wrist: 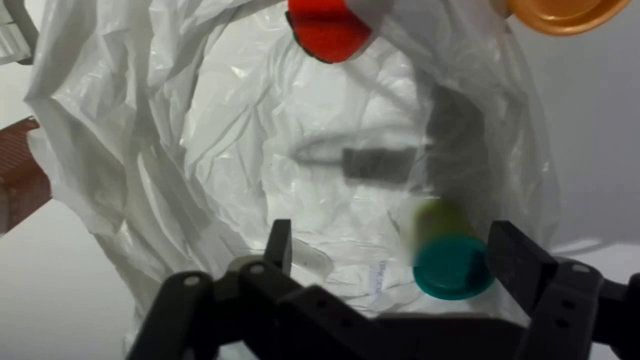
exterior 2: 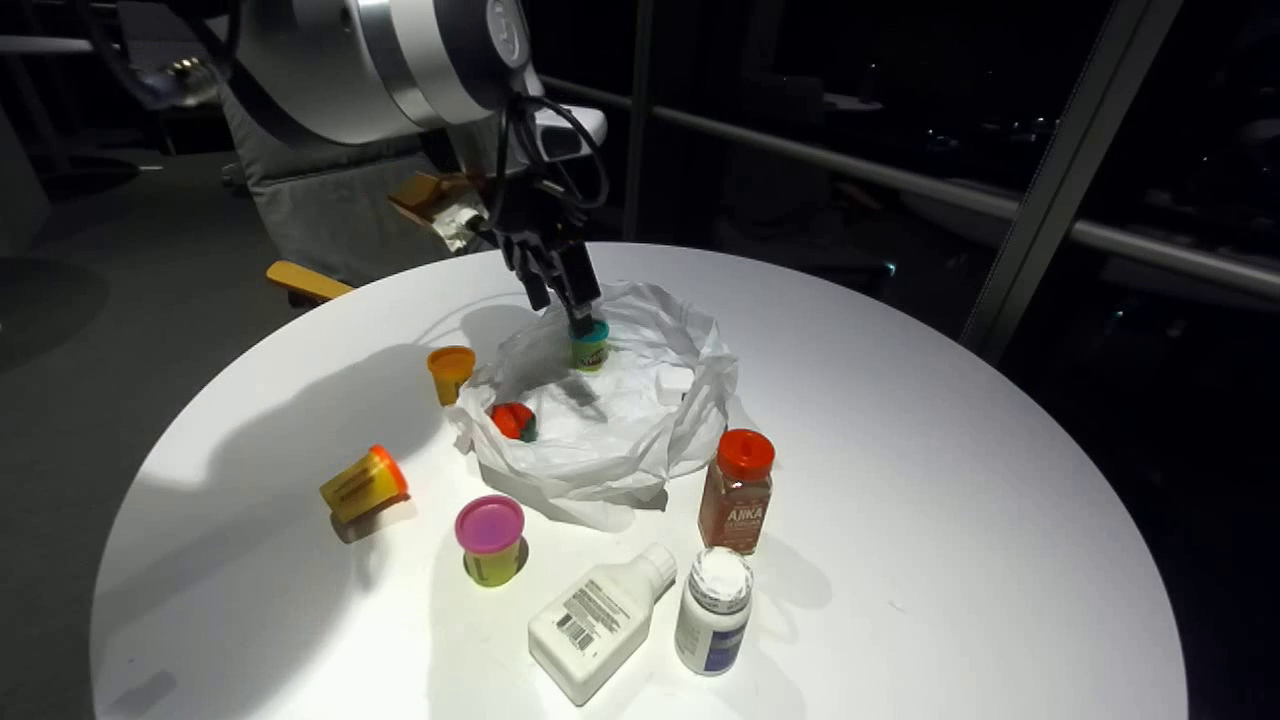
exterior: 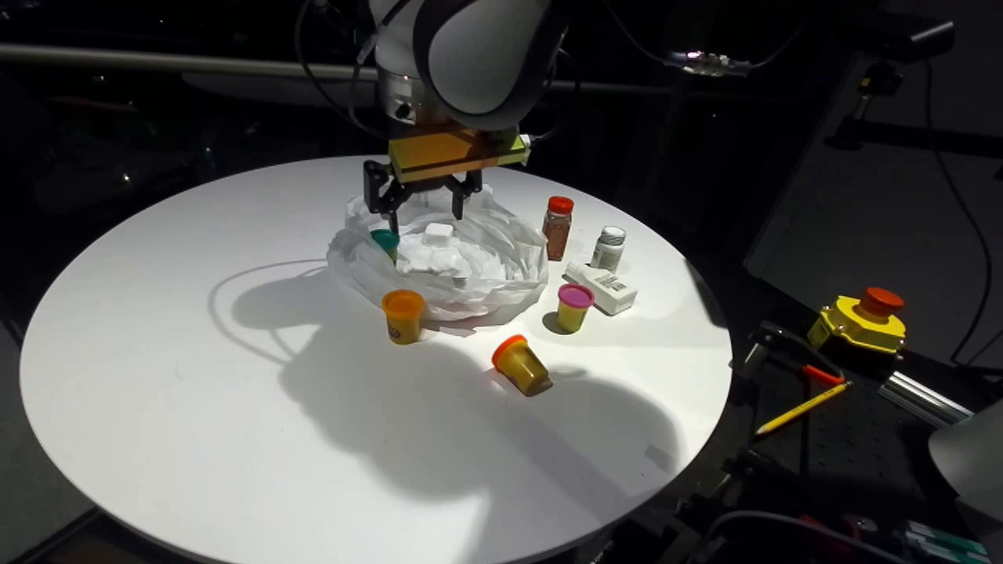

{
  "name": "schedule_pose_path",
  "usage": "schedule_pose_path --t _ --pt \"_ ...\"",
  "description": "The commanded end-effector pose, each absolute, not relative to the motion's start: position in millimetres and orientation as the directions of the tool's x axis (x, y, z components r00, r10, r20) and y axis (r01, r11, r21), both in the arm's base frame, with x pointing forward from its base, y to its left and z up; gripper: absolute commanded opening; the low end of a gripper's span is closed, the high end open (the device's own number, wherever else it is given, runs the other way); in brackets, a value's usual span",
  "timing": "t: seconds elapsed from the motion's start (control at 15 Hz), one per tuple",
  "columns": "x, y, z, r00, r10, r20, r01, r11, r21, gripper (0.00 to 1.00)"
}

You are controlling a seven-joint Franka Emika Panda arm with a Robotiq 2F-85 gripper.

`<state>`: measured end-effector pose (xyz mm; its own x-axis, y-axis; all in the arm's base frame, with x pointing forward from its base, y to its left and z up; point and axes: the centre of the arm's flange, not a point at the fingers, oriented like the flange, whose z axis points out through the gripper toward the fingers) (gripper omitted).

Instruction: Remove all the contents from the plastic bag.

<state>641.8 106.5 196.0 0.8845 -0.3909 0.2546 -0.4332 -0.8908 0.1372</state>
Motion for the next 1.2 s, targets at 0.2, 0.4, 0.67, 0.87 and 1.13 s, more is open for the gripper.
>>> schedule_pose_path --t 0.2,0.4,0.67,0.87,1.13 --pt "684.4 63.1 161.2 0.843 -0.488 0.225 -0.525 -0.837 0.151 1.0" --pt "692.2 67.1 156.8 0.84 -0.483 0.248 -0.523 -0.842 0.131 1.0" --pt "694.2 85.7 156.3 0.88 -0.424 0.212 -0.455 -0.881 0.127 1.0" --pt "686.5 100.4 154.4 0.912 -0.375 0.168 -0.403 -0.896 0.185 1.0" --pt "680.4 107.4 156.2 0.907 -0.387 0.168 -0.417 -0.883 0.217 1.0"
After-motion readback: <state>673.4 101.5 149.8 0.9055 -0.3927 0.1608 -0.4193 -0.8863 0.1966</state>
